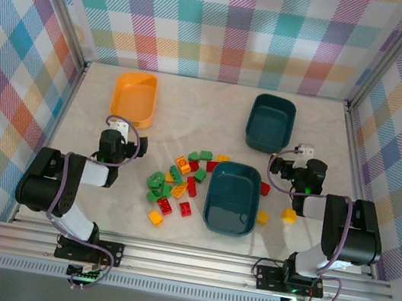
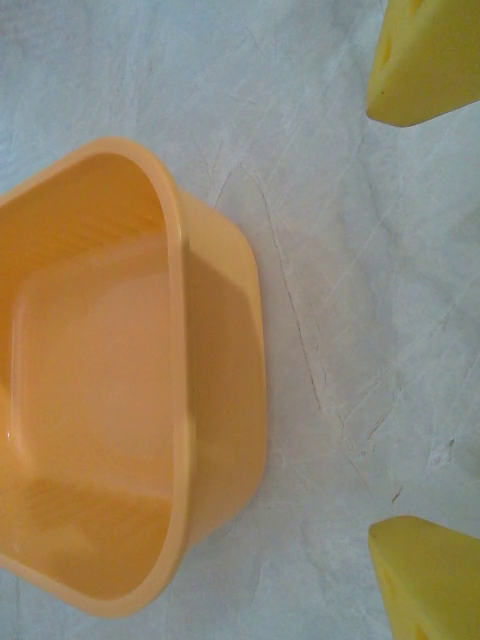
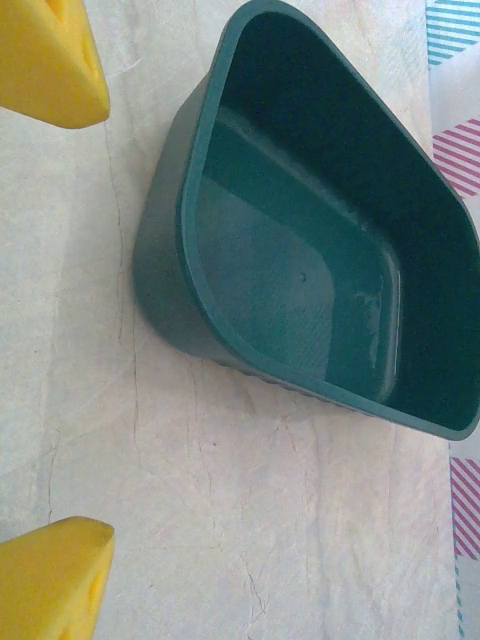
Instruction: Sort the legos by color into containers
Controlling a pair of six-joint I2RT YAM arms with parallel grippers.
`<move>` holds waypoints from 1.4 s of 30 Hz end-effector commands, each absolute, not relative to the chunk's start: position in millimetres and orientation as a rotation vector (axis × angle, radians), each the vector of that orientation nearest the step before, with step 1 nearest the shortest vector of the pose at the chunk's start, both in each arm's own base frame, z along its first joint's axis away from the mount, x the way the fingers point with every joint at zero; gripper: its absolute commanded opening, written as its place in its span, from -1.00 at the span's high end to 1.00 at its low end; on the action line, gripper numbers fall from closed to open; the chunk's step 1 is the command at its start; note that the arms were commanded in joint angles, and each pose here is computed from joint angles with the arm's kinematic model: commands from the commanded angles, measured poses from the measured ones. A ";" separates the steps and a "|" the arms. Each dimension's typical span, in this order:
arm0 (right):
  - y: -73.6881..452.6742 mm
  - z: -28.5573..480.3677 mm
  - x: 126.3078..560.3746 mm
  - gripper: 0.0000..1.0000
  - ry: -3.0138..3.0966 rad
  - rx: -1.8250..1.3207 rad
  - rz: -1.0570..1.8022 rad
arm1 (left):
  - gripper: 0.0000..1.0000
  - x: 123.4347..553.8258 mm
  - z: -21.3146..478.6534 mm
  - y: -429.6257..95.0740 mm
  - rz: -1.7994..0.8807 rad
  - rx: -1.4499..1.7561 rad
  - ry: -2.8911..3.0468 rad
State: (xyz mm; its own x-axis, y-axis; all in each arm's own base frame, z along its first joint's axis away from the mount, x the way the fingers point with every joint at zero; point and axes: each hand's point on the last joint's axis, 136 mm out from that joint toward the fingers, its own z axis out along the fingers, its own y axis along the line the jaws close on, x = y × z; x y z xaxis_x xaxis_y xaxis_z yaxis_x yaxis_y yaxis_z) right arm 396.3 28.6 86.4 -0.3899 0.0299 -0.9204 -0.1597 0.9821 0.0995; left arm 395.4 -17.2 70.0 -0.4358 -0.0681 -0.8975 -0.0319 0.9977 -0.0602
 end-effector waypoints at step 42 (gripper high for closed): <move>133.4 64.4 204.0 0.21 2.905 0.191 0.509 | -0.85 259.5 137.7 -38.7 -0.620 -0.916 2.209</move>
State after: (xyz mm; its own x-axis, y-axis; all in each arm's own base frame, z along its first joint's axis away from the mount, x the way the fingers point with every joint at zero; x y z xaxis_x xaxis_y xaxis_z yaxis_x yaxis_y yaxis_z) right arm 207.4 127.0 72.1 -0.9677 0.1639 -0.1915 0.0897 0.9340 0.3459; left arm 245.2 -32.2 117.2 -0.5341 -0.7581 -0.3742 -0.4909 0.6384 -0.5928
